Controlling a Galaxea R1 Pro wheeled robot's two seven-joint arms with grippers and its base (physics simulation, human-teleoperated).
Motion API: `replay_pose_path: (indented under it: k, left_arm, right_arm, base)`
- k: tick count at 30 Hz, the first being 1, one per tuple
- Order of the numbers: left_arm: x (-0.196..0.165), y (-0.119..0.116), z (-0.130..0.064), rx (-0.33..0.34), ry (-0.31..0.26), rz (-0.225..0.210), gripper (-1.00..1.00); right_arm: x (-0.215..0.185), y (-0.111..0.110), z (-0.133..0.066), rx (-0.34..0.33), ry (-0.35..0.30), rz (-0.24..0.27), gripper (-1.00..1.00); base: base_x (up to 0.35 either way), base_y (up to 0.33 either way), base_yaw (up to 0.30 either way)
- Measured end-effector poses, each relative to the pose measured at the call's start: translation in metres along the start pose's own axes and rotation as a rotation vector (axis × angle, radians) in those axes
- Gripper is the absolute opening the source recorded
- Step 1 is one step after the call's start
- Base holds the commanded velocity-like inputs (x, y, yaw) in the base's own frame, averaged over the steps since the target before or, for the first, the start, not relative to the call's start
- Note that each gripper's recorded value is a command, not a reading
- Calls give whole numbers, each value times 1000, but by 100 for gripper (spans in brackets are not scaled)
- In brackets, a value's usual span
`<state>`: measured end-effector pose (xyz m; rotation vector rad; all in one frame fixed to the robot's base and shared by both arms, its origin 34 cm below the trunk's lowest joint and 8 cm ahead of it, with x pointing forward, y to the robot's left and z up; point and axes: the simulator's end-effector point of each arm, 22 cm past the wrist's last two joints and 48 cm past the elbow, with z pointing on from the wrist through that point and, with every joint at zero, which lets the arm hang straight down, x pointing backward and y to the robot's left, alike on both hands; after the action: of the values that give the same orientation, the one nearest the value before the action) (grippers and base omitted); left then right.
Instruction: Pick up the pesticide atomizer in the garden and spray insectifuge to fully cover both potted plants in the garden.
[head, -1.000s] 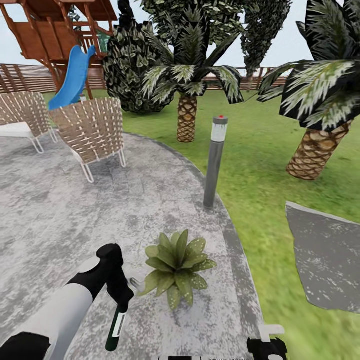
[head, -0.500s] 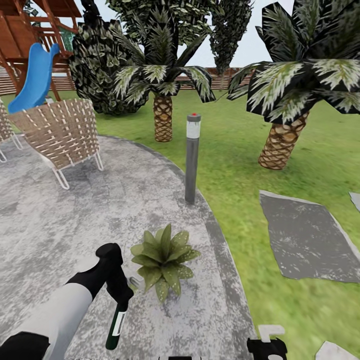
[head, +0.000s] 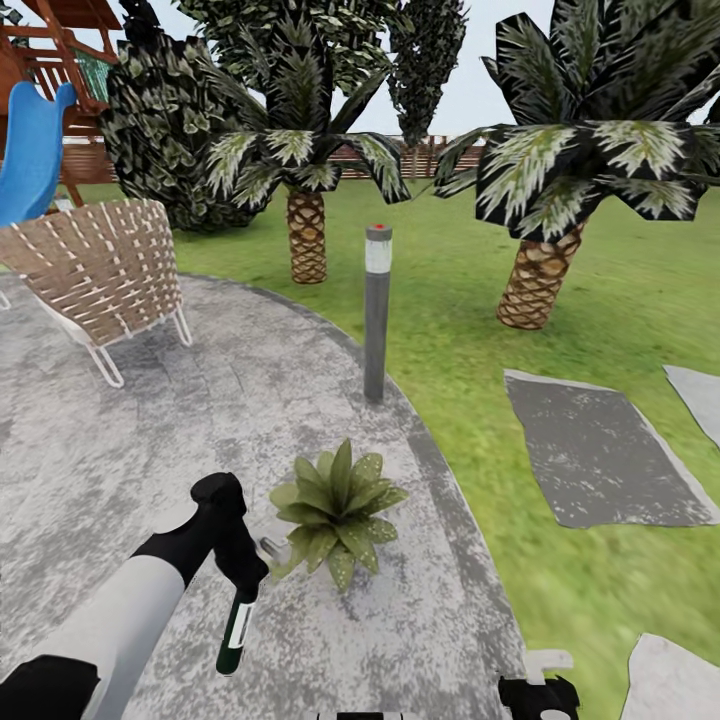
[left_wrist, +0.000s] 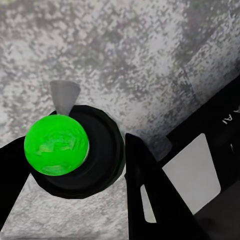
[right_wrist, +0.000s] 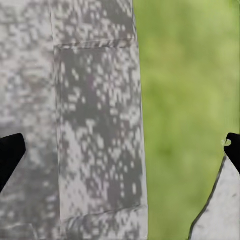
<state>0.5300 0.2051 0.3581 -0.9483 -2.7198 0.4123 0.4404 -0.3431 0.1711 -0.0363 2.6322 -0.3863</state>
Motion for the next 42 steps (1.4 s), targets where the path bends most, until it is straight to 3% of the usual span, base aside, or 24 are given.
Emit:
replay_pose_path:
  k: [7, 19, 24, 34, 42]
  left_arm:
    - [1, 3, -1, -4, -1, 0, -100]
    - [7, 4, 0, -4, 4, 2, -100]
    - [19, 27, -1, -48, 5, -25, -100]
    - [12, 26, -6, -53, -18, -23, -100]
    - [20, 25, 1, -51, 0, -25, -100]
  right_arm:
    - [0, -2, 0, 3, 0, 0, 100]
    - [-2, -3, 0, 3, -3, 1, 100]
    - [-2, -3, 0, 3, -3, 1, 100]
    - [-2, -2, 0, 3, -3, 1, 100]
    - [-2, -3, 0, 3, -4, 1, 100]
  base:
    - [144, 146, -9]
    - [2, 2, -223]
    - [0, 0, -202]
    - [39, 266, -6]
    - [0, 37, -47]
